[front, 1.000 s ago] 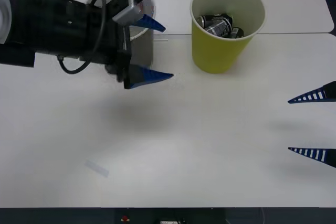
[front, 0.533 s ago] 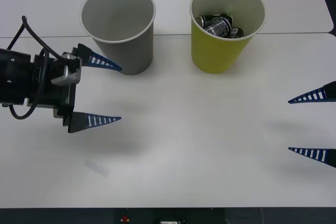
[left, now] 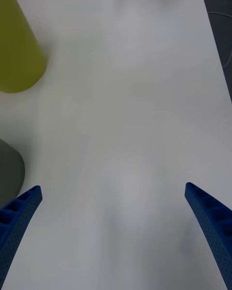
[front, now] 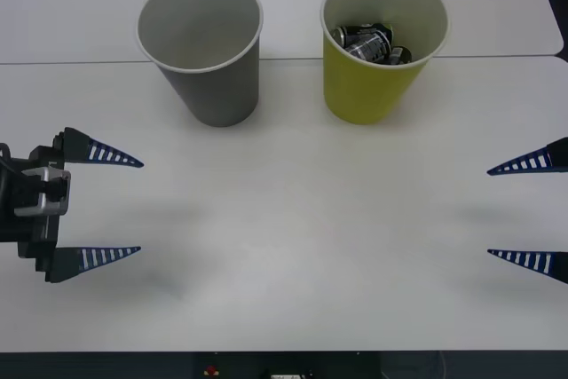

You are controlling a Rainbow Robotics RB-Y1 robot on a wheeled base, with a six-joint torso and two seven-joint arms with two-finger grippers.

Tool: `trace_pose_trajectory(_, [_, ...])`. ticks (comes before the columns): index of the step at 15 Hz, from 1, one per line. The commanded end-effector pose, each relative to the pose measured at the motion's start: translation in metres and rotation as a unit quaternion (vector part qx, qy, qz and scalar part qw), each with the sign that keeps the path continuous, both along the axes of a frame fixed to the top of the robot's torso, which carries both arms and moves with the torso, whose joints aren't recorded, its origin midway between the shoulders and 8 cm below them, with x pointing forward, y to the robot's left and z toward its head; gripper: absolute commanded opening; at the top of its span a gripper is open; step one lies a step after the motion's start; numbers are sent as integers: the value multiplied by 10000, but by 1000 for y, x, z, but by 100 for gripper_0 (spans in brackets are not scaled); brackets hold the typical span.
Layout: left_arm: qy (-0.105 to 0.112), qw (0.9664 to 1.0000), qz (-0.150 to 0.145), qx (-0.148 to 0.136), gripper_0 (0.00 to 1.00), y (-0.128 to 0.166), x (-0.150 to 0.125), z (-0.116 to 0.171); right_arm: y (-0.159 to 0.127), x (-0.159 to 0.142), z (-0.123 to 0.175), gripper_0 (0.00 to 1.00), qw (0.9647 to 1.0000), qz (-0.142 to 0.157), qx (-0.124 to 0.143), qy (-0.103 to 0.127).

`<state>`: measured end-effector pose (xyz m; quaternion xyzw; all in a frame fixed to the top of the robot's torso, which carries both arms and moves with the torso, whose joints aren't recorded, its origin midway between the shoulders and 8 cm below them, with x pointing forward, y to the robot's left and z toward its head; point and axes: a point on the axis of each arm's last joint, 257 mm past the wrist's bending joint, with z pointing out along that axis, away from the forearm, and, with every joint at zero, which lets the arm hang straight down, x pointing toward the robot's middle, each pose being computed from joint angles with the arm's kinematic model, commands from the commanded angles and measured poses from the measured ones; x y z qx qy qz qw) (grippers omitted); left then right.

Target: Put the can into the green bin and the plastic bottle into the gray bin

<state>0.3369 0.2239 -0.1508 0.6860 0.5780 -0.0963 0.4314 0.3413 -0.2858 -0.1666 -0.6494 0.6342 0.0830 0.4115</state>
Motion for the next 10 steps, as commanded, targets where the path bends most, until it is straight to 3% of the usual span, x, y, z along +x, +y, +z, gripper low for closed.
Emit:
trace_pose_trajectory(1, [69,9998,153,57,100,13,-12,-5,0,0,0,100,10000,0,0,0])
trace_pose_trajectory(10, [49,9996,254,138,100,26,-16,-9,0,0,0,100,10000,0,0,0])
